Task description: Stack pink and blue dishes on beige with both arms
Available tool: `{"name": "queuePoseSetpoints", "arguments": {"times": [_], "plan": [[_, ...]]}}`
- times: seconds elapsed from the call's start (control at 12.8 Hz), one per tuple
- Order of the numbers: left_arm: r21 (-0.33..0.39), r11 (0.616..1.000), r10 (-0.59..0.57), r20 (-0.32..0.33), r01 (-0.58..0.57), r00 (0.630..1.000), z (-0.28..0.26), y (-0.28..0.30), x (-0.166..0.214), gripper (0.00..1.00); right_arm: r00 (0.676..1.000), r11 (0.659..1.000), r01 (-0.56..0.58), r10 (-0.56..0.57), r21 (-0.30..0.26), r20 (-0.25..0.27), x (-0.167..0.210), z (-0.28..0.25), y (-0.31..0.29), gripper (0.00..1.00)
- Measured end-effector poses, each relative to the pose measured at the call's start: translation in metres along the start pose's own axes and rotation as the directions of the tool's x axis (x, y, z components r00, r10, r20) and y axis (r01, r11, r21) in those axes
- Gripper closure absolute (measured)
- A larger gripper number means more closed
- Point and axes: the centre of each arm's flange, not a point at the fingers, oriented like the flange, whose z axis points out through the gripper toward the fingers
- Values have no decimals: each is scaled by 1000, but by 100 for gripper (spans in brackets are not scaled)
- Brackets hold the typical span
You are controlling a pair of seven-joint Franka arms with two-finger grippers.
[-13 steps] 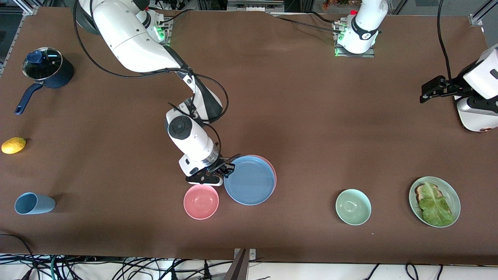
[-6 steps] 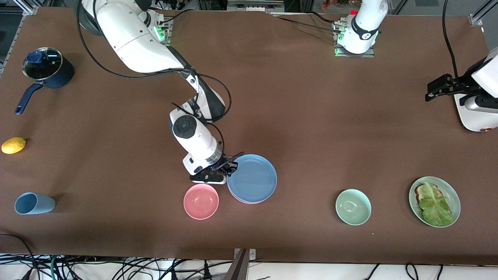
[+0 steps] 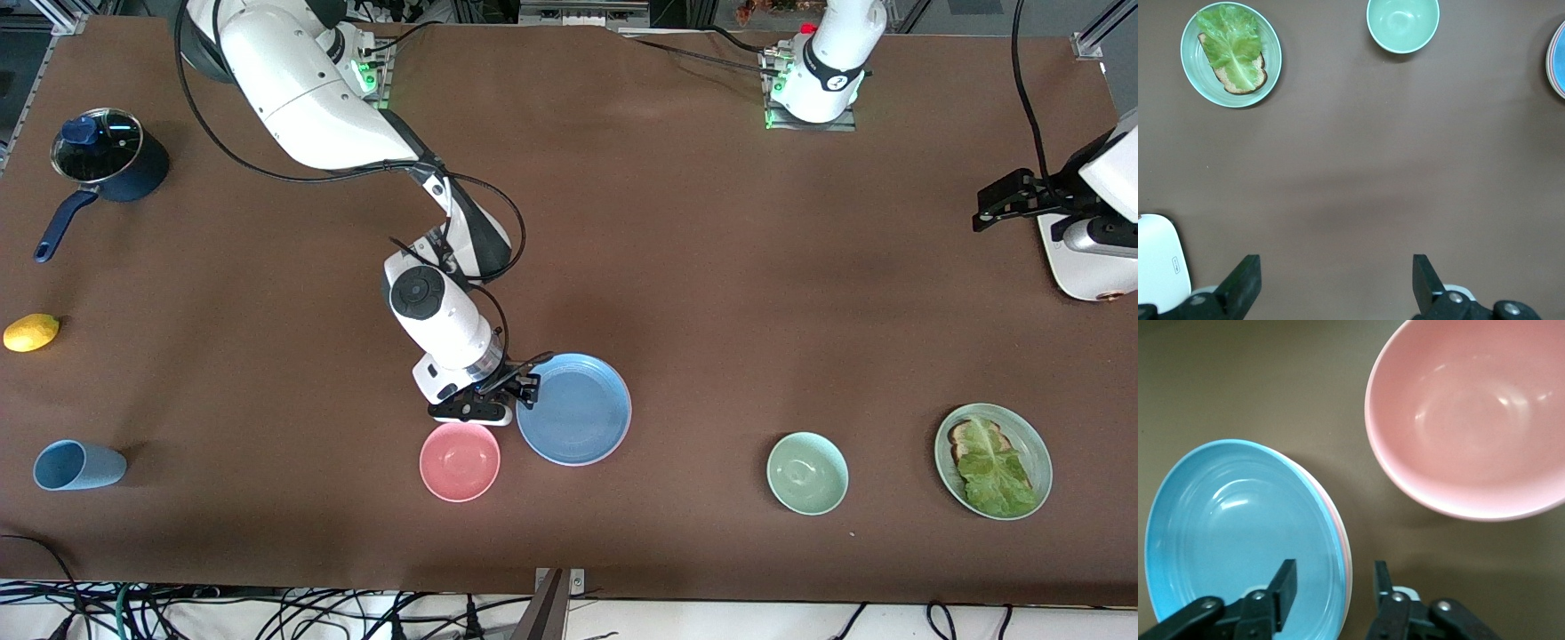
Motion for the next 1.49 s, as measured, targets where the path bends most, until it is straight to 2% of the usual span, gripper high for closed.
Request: {"name": "queuePoseSetpoints", "arguments": {"times": [0.08, 0.16, 0.47, 0.63, 0.78, 0.94, 1.17, 1.49], "plan": [[0, 1000, 0, 0, 0, 1000, 0, 0, 0, 0, 1000, 1000, 0, 0, -18, 5, 4, -3, 3, 28], [0, 1000, 0, 0, 0, 1000, 0, 0, 0, 0, 1000, 999, 0, 0, -52, 16, 10, -9, 10, 25], [0, 1000, 0, 0, 0, 1000, 0, 0, 0, 0, 997, 979, -8, 24, -204, 78, 41, -71, 41, 21], [0, 1000, 0, 0, 0, 1000, 0, 0, 0, 0, 992, 967, 33, -2, -251, 125, 57, -121, 60, 21], [0, 1000, -1, 0, 1, 1000, 0, 0, 0, 0, 984, 956, 60, -7, -288, 180, 69, -171, 86, 16], [0, 1000, -1, 0, 1, 1000, 0, 0, 0, 0, 975, 948, 84, -15, -306, 221, 75, -216, 107, 0], [0, 1000, -1, -1, 1, 1000, 0, 0, 0, 0, 963, 941, 117, -29, -318, 269, 69, -279, 122, 0], [0, 1000, -1, -1, 1, 1000, 0, -1, 0, 0, 959, 951, 124, -42, -282, 279, 40, -359, 155, 0]]}}
